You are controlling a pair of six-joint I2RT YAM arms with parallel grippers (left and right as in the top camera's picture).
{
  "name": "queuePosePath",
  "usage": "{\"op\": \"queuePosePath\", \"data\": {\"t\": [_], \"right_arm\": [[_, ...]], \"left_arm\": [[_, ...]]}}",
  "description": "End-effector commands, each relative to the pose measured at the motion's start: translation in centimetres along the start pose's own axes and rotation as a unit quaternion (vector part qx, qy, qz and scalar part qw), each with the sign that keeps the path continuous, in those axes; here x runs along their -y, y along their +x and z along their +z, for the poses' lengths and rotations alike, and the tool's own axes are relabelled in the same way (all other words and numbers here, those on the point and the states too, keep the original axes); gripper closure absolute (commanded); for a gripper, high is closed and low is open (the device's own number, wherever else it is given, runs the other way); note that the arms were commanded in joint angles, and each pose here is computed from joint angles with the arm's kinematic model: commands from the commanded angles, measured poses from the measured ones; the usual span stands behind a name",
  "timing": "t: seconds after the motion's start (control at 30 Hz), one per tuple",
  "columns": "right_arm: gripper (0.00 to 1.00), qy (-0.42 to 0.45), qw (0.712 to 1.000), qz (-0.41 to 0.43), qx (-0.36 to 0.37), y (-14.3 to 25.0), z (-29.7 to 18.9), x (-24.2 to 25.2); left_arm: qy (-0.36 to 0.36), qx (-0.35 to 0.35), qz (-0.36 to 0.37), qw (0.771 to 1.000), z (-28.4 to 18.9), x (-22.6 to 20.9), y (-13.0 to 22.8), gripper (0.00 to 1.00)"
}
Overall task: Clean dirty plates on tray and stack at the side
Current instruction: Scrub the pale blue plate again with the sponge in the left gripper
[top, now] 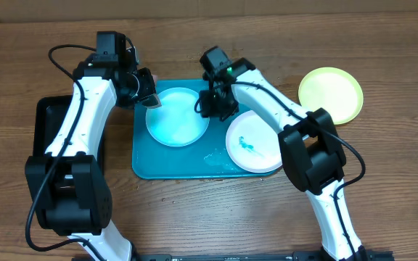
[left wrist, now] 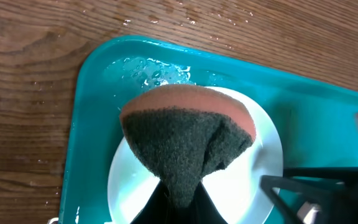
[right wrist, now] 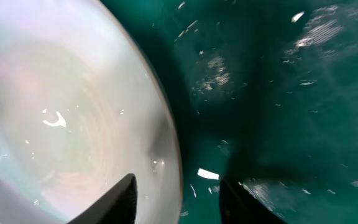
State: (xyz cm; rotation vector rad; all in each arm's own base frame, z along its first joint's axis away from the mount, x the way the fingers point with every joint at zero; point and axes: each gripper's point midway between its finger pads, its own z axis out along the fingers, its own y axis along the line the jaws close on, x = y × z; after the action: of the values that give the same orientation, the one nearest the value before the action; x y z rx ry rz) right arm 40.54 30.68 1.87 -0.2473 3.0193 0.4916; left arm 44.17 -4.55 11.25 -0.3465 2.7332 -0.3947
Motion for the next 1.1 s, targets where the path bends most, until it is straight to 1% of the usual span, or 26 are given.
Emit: {"op": "queuePosePath", "data": {"t": [0.0, 0.03, 0.07, 0.1, 0.13, 0.17, 0.33, 0.4, 0.43, 0.5, 0.53, 0.67, 0.8, 0.9, 1.0, 1.07], "right_arm": [[0.63, -0.002, 1.0, 0.008, -0.004, 1.0, 0.5, -0.4], [0.69, 0.001, 1.0, 0.015, -0.004, 1.1, 0.7, -0.2], [0.78, 0.002, 1.0, 0.019, -0.004, 1.1, 0.7, -0.2], [0.84, 0.002, 1.0, 0.02, -0.004, 1.1, 0.7, -0.2], [0.89, 0.001, 1.0, 0.02, -0.003, 1.1, 0.7, -0.2], [0.9, 0.001, 1.0, 0.02, -0.003, 1.1, 0.7, -0.2], [0.92, 0.002, 1.0, 0.021, -0.006, 1.2, 0.7, -0.1], [0.96, 0.003, 1.0, 0.02, -0.006, 1.2, 0.7, -0.2], [0.96, 0.003, 1.0, 0.02, -0.005, 1.2, 0.7, -0.2], [0.96, 0.003, 1.0, 0.02, -0.006, 1.2, 0.7, -0.2], [0.96, 0.003, 1.0, 0.02, -0.006, 1.2, 0.7, -0.1], [0.96, 0.015, 1.0, 0.021, -0.004, 1.2, 0.7, 0.3], [0.96, 0.023, 0.999, 0.022, -0.006, 1.4, 0.7, 0.6], [0.96, 0.026, 0.999, 0.022, -0.005, 1.3, 0.7, 0.7], [0.96, 0.026, 0.999, 0.022, -0.005, 1.3, 0.7, 0.7], [0.96, 0.025, 0.999, 0.022, -0.005, 1.3, 0.7, 0.7]], "left_arm": [[-0.004, -0.012, 0.007, 1.0, 1.3, 0.9, 0.8, 0.96], [-0.004, -0.015, 0.011, 1.0, 1.6, 1.2, 1.0, 0.96], [-0.003, -0.019, 0.014, 1.0, 1.9, 1.4, 1.2, 0.96], [-0.003, -0.022, 0.014, 1.0, 2.3, 1.7, 1.4, 0.96], [-0.004, -0.027, 0.011, 1.0, 2.8, 1.8, 1.7, 0.96], [-0.005, -0.034, 0.007, 0.999, 3.4, 1.9, 2.0, 0.96], [-0.013, -0.078, 0.005, 0.997, 7.3, 2.0, 4.1, 0.96], [-0.007, -0.097, 0.009, 0.995, 9.1, 2.2, 5.1, 0.96], [-0.015, -0.111, 0.013, 0.994, 10.4, 1.9, 5.8, 0.96], [-0.034, -0.113, 0.018, 0.993, 10.9, 1.0, 6.0, 0.96], [-0.059, -0.108, 0.02, 0.992, 11.0, 0.1, 5.9, 0.96], [-0.169, -0.077, 0.031, 0.982, 10.1, -3.8, 4.7, 0.96], [-0.287, -0.051, 0.041, 0.956, 7.7, -7.5, 3.4, 0.96], [-0.346, -0.035, 0.043, 0.937, 5.7, -8.8, 2.3, 0.95], [-0.349, -0.028, 0.032, 0.936, 4.3, -8.3, 1.6, 0.96], [-0.318, -0.034, 0.021, 0.947, 4.1, -6.9, 1.4, 0.96]]}}
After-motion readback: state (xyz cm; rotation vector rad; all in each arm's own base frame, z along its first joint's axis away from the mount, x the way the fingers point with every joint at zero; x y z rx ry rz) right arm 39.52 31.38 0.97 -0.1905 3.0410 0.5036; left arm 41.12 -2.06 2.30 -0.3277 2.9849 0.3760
